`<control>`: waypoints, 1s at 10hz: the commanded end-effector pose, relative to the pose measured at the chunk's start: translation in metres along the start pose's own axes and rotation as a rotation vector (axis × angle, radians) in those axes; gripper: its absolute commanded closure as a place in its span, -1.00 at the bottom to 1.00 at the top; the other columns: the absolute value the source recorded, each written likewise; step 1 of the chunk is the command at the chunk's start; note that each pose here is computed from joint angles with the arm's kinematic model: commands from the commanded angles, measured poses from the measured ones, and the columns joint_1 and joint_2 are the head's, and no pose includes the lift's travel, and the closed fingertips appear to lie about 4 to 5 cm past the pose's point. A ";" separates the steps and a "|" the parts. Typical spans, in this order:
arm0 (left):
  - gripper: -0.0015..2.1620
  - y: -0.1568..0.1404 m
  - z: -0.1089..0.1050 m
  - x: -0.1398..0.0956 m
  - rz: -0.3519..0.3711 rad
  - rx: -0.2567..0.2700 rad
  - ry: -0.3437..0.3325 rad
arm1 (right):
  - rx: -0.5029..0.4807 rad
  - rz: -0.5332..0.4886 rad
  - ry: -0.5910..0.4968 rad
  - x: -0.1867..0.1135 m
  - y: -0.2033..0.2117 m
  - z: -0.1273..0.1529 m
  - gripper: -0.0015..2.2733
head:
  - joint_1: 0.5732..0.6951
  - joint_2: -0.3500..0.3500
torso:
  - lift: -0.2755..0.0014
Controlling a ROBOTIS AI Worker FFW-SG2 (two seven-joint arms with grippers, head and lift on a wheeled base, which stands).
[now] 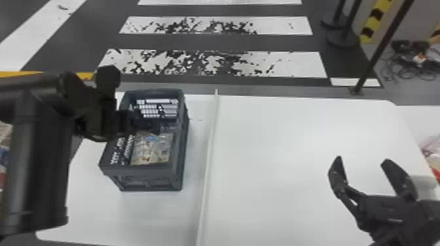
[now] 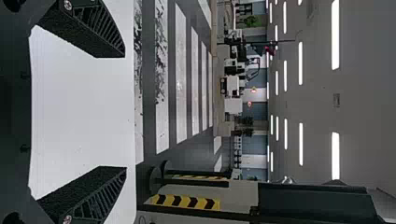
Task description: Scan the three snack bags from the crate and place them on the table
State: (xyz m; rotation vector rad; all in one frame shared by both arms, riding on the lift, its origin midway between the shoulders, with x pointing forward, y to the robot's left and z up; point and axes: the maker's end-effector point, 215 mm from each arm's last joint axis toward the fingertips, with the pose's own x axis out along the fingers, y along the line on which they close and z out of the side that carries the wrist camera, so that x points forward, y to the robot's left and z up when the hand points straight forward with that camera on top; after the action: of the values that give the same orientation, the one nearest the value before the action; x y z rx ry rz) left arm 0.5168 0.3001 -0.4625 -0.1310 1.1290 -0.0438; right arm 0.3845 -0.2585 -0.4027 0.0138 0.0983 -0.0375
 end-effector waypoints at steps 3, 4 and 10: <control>-0.81 -0.004 -0.032 0.022 -0.006 -0.008 0.090 | 0.001 -0.011 -0.031 -0.007 -0.007 0.010 -0.94 | 1.00 0.12 | 0.73; -0.81 -0.002 -0.044 0.028 -0.001 -0.010 0.117 | 0.000 -0.014 -0.037 -0.008 -0.009 0.011 -0.94 | 1.00 0.11 | 0.73; -0.75 0.009 -0.066 0.061 0.023 -0.039 0.200 | -0.025 -0.018 -0.034 -0.006 -0.019 0.009 -0.94 | 1.00 0.05 | 0.73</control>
State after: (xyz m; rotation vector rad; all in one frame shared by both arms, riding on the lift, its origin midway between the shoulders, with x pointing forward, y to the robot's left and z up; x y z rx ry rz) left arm 0.4802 0.2921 -0.5437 -0.1589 1.3339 -0.0284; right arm 0.3790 -0.2765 -0.3929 -0.0110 0.0647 -0.0550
